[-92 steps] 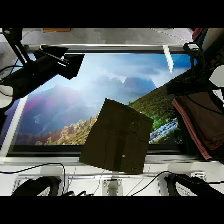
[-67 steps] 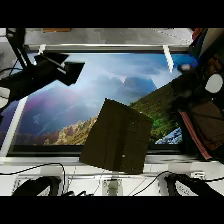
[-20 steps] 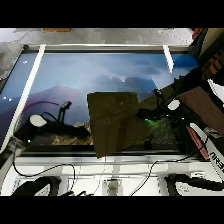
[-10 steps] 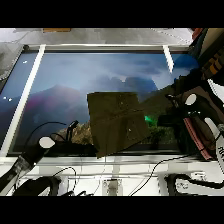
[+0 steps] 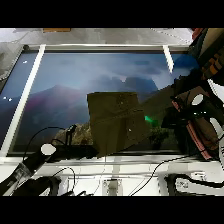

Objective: Fold the clothes and pants, and hang the long-sleeved shirts on hangers.

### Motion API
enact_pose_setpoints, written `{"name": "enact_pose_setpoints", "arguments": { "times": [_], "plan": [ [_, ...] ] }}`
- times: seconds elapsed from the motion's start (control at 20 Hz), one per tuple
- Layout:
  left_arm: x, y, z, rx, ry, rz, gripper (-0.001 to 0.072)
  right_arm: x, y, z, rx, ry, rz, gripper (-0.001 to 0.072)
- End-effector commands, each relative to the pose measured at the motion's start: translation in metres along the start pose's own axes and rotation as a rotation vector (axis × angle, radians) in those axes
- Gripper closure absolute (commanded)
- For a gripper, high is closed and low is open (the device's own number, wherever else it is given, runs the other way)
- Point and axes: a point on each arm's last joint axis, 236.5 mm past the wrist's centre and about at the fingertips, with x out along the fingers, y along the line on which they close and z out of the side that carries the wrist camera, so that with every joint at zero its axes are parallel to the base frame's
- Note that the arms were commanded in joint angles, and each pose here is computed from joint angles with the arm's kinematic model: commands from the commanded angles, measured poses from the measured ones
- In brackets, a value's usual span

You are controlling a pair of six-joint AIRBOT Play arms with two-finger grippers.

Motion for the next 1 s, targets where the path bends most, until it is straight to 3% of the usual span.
{"name": "enact_pose_setpoints", "arguments": {
  "times": [0.0, 0.25, 0.55, 0.65, 0.75, 0.8, 0.85, 0.9, 0.95],
  "plan": [
    [0.009, 0.001, -0.004, 0.039, 0.001, 0.026, 0.0063, -0.001, 0.002, -0.001, 0.002, 0.006, 0.010, 0.0158],
    [0.025, 0.001, 0.000, -0.032, -0.027, 0.033, 0.0074, -0.001, 0.004, -0.009, 0.002, 0.036, 0.021, 0.0158],
    [0.025, 0.000, 0.008, -0.060, -0.057, 0.028, 0.0172, -0.001, 0.007, -0.018, -0.031, 0.073, 0.036, 0.0160],
    [0.025, 0.001, 0.009, -0.060, -0.065, 0.032, 0.0173, 0.006, 0.011, -0.025, -0.034, 0.095, 0.060, 0.0161],
    [0.025, 0.002, 0.011, -0.060, -0.071, 0.035, 0.0179, 0.019, 0.030, -0.037, -0.047, 0.116, 0.155, 0.0248],
    [0.025, 0.002, 0.011, -0.061, -0.071, 0.035, 0.0257, 0.026, 0.044, -0.041, -0.061, 0.118, 0.223, 0.0254],
    [0.025, 0.002, 0.011, -0.061, -0.071, 0.035, 0.0464, 0.031, 0.059, -0.044, -0.074, 0.108, 0.297, 0.0254],
    [0.025, 0.002, 0.011, -0.060, -0.071, 0.034, 0.0609, 0.034, 0.072, -0.044, -0.071, 0.093, 0.355, 0.0254],
    [0.025, 0.001, 0.012, -0.059, -0.072, 0.033, 0.0681, 0.036, 0.082, -0.042, -0.050, 0.072, 0.403, 0.0252]
  ]
}}
